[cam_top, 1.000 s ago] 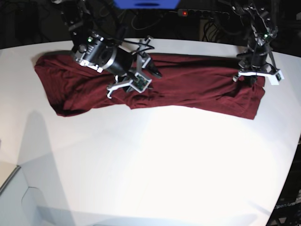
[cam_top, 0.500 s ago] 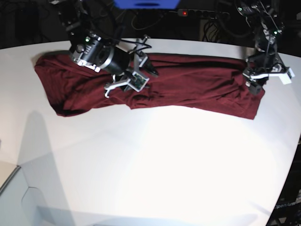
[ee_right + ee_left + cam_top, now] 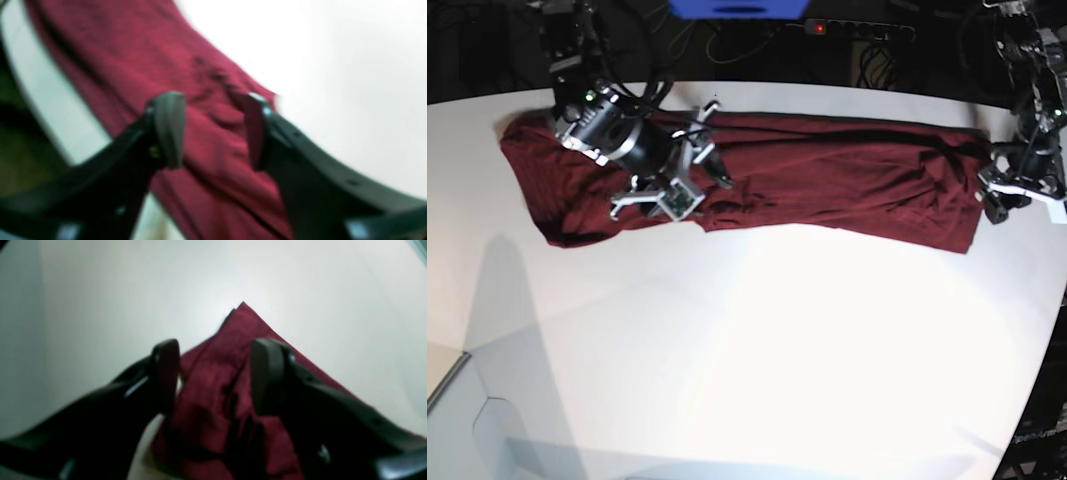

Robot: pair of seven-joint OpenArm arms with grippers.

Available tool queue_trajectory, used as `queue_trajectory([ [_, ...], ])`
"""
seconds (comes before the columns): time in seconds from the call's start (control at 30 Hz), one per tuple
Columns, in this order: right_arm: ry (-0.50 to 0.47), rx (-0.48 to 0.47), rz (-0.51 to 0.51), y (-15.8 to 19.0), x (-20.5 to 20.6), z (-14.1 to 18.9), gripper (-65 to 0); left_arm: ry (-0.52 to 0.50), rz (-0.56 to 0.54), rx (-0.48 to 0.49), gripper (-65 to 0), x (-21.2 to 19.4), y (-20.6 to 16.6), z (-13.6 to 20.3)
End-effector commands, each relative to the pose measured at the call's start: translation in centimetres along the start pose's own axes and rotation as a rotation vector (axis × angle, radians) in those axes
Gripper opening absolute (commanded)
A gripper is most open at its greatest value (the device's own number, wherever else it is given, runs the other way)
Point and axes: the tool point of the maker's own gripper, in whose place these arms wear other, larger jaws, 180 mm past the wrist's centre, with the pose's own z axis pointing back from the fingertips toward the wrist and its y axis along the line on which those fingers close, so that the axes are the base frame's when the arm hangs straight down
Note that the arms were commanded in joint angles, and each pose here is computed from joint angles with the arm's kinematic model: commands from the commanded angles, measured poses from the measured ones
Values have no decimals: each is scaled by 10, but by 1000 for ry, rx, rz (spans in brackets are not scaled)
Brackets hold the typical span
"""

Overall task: Layout the t-shirt on the table in an organized manner, then fold the t-shirt properly
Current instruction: 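Release the sleeve and move the left gripper to the shirt's end, then grasp the shirt end with the left gripper and pull it straight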

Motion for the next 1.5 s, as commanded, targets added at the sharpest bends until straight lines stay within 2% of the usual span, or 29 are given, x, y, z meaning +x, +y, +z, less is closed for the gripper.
queue_trajectory([
  [0.0,-53,-46,-25,-14,12,5,-299,-21,-4,3,-317,8,4,0],
  [0.07,-59,-107,-70,-32,10,10,-262,-18,0,8,-317,12,7,-8],
  [0.2,-51,-162,-93,-50,3,18,-258,-1,-53,-60,-317,13,1,-17],
  [0.3,-34,-169,-107,-52,-5,19,-258,-7,-113,-109,-307,20,-7,-21],
  [0.53,-5,-162,-130,-48,-18,18,-258,63,-353,-118,-160,1,-16,-31],
  [0.77,-4,-158,-134,-46,-19,18,-258,92,-425,-226,-139,-10,-31,-28],
  [0.83,-4,-157,-134,-46,-18,18,-258,129,-444,-244,-139,-16,-33,-27],
  [1.0,-9,-151,-138,-43,-17,16,-258,219,-410,-246,-139,-43,-25,-34],
  [1.47,-12,-148,-144,-41,-16,15,-258,322,-336,-215,-141,-82,-4,-40],
])
